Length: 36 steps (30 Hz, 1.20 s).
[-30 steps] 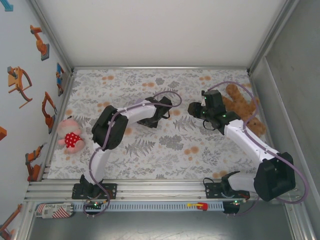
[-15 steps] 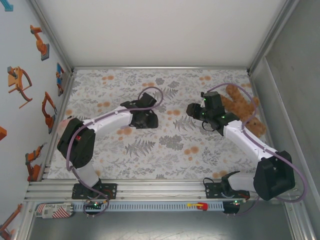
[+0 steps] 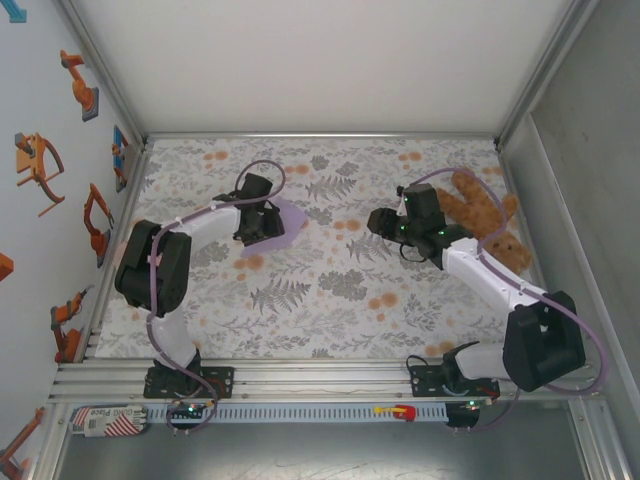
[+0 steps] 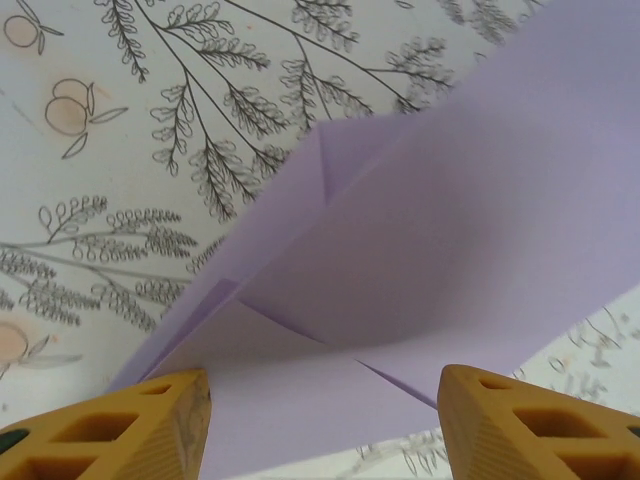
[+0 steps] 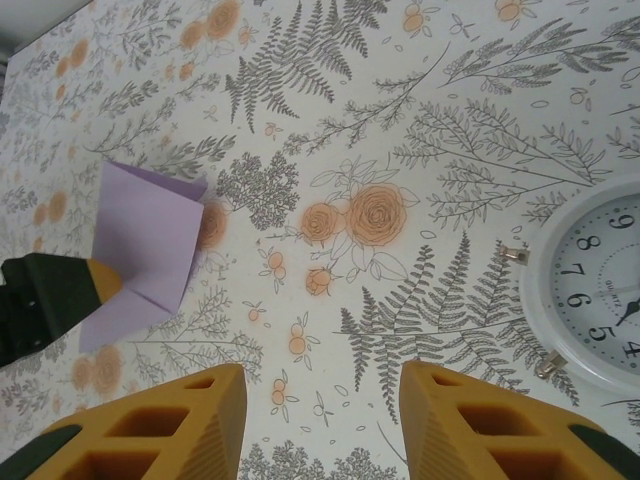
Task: Fold a paper plane with a square sheet of paper (pick it up from the middle)
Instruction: Move the paper to the center of the table, then fold the wing for the fifth time at the center of the table.
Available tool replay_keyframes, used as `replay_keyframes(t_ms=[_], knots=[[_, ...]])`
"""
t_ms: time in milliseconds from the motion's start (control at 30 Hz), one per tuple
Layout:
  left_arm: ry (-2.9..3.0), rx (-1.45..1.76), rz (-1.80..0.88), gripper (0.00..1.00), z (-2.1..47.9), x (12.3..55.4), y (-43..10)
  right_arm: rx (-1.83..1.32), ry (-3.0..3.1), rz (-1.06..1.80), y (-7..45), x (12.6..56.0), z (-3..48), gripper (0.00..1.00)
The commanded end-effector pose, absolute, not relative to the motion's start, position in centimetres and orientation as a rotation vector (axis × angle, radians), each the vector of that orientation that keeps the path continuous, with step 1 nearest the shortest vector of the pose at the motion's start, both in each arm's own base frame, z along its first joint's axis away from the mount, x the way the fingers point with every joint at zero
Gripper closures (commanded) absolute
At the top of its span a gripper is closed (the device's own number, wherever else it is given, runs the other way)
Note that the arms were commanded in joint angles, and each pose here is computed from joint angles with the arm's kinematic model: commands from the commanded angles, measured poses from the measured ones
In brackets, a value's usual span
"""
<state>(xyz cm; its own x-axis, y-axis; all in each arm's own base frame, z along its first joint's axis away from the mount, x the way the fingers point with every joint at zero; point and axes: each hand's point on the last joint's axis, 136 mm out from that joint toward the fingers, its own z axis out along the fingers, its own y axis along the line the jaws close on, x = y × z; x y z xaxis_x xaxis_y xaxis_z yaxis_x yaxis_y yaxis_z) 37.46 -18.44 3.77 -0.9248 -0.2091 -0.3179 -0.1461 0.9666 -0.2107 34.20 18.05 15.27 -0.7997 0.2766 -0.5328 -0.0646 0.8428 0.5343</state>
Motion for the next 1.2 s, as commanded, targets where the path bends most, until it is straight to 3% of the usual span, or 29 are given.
replay_keyframes(t_ms=[0, 333, 667, 1000, 1167], knots=[[2.774, -0.256, -0.288, 0.38, 3.4, 38.5, -19.0, 0.173, 2.394, 0.764, 18.4, 34.5, 14.9, 0.55], [2.873, -0.303, -0.479, 0.41, 0.7, 36.0, -21.6, 0.280, 2.409, 0.908, 19.9, 34.3, 12.7, 0.48], [2.937, -0.263, -0.618, 0.47, 0.2, 30.4, -27.7, 0.362, 2.536, 1.077, 24.2, 32.6, 9.4, 0.52], [2.959, -0.489, -0.661, 0.68, -1.1, 28.2, -28.1, 0.616, 2.638, 1.094, 25.4, 30.5, 4.5, 0.61], [2.985, -0.575, -0.662, 0.74, -1.7, 27.7, -28.0, 0.649, 2.667, 1.124, 26.5, 30.3, 3.5, 0.61]])
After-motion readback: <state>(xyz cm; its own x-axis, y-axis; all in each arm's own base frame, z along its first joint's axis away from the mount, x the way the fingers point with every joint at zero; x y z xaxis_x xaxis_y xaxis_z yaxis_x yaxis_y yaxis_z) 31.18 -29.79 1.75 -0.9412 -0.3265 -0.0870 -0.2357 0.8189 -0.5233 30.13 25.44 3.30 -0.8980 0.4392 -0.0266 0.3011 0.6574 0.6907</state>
